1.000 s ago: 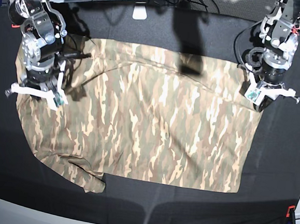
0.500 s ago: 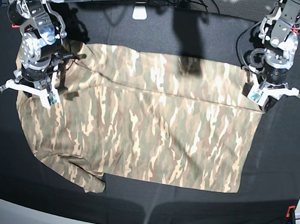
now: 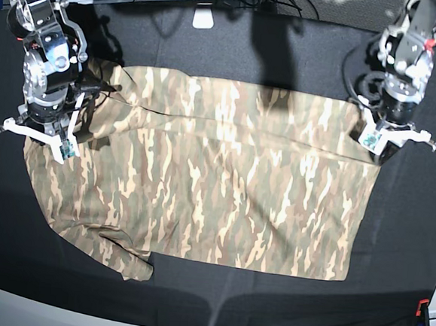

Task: Layout the t-shirt on the table in an organized manner, then fold the t-shirt properly
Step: 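Release the shirt and raise both grippers above its edge, then lower the right gripper to the shirt's sleeve side and grasp it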

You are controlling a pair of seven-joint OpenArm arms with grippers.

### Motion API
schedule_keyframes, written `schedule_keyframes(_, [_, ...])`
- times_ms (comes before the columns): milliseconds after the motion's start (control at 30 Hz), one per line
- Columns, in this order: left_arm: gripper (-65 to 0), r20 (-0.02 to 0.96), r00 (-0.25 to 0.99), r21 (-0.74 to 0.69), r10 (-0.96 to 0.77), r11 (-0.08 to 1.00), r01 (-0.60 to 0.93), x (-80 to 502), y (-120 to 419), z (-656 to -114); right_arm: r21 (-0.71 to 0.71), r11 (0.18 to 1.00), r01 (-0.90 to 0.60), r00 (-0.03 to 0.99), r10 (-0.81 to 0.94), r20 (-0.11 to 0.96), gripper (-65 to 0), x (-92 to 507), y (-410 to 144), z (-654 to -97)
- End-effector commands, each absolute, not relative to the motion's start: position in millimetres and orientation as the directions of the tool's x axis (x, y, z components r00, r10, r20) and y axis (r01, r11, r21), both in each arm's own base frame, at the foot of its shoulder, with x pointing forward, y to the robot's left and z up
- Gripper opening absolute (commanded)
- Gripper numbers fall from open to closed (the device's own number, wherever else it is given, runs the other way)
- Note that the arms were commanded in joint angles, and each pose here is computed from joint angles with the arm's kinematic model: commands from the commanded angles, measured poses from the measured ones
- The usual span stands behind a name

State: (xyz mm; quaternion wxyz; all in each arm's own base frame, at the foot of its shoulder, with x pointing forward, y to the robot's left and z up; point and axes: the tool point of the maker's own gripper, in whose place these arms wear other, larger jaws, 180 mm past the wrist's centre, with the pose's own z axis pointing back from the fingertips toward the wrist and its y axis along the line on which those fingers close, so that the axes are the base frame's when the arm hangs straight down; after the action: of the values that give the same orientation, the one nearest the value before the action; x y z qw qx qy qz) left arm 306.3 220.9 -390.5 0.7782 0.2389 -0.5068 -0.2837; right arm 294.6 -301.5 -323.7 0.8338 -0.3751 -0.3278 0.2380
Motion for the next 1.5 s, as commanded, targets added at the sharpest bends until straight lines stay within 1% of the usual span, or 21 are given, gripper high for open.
schedule_keyframes(0, [-65.0,0.656,0.281,0.688,-0.700,0.708,0.157,319,227,-374,-0.803,0.587,-0.107,0.639,0.659,0.397,-65.0,306,-304,-305])
schedule_keyframes(67, [-65.0,0.657,0.276,0.692,-0.701,0.707,0.148,325,229,-371,-0.793,0.602,-0.092,0.630,0.652,0.421,-65.0,312,-300,-302])
schedule_keyframes(200, [-65.0,0.663,0.262,0.694,-0.701,0.707,0.136,332,229,-365,-0.739,0.669,-0.072,0.615,0.614,0.495,-65.0,326,-283,-300])
schedule_keyframes(333, [-65.0,0.665,0.265,0.691,-0.698,0.710,0.137,331,229,-366,-0.714,0.697,-0.065,0.602,0.598,0.530,-65.0,334,-269,-298])
schedule_keyframes(533, [-65.0,0.678,0.271,0.676,-0.683,0.724,0.133,331,229,-366,-0.732,0.680,-0.042,0.608,0.599,0.521,-65.0,335,-275,-293])
schedule_keyframes(733, [-65.0,0.678,0.271,0.677,-0.683,0.724,0.133,331,229,-366,-0.733,0.680,-0.013,0.613,0.585,0.531,-65.0,335,-283,-288])
schedule_keyframes(867, [-65.0,0.678,0.271,0.676,-0.683,0.724,0.133,331,229,-366,-0.707,0.707,-0.014,0.594,0.575,0.562,-64.6,338,-273,-291])
schedule_keyframes(933, [-65.0,0.678,0.271,0.676,-0.683,0.724,0.133,331,229,-366,-0.688,0.725,-0.013,0.563,0.575,0.594,-47.7,342,-261,-291])
schedule_keyframes(967, [-65.0,0.678,0.271,0.676,-0.683,0.724,0.133,331,229,-366,-0.682,0.731,-0.010,0.543,0.577,0.611,-40.5,344,-254,-289])
schedule_keyframes(1000, [-65.0,0.678,0.271,0.676,-0.683,0.724,0.133,331,229,-366,-0.678,0.735,-0.005,0.524,0.579,0.625,-35.0,347,-249,-288])
schedule_keyframes(1033, [-65.0,0.678,0.271,0.676,-0.683,0.724,0.133,331,229,-366,-0.680,0.733,0.001,0.512,0.583,0.630,-31.6,348,-245,-286])
schedule_keyframes(1067, [-65.0,0.678,0.271,0.676,-0.683,0.724,0.133,331,229,-366,-0.683,0.731,0.011,0.500,0.587,0.637,-30.3,351,-242,-283])
schedule_keyframes(1167, [-65.0,0.678,0.272,0.676,-0.683,0.725,0.133,331,229,-366,-0.676,0.736,0.037,0.487,0.577,0.655,-30.3,357,-236,-276])
schedule_keyframes(1233, [-65.0,0.678,0.271,0.676,-0.683,0.724,0.133,331,229,-366,-0.660,0.750,0.034,0.517,0.552,0.654,-30.4,359,-234,-278])
schedule_keyframes(1267, [-65.0,0.678,0.271,0.676,-0.683,0.724,0.133,331,229,-366,-0.672,0.740,-0.020,0.533,0.576,0.619,-30.5,358,-229,-284])
schedule_keyframes(1333, [-65.0,0.678,0.271,0.676,-0.683,0.724,0.133,331,229,-366,-0.681,0.706,-0.193,0.532,0.659,0.532,-30.5,353,-213,-302])
schedule_keyframes(1400, [-65.0,0.678,0.271,0.676,-0.683,0.724,0.133,331,229,-366,-0.595,0.712,-0.373,0.511,0.693,0.509,-30.5,340,-192,-326])
schedule_keyframes(1467, [-65.0,0.678,0.271,0.676,-0.683,0.724,0.133,331,229,-366,-0.522,0.663,-0.536,0.468,0.749,0.470,-30.5,323,-173,-345])
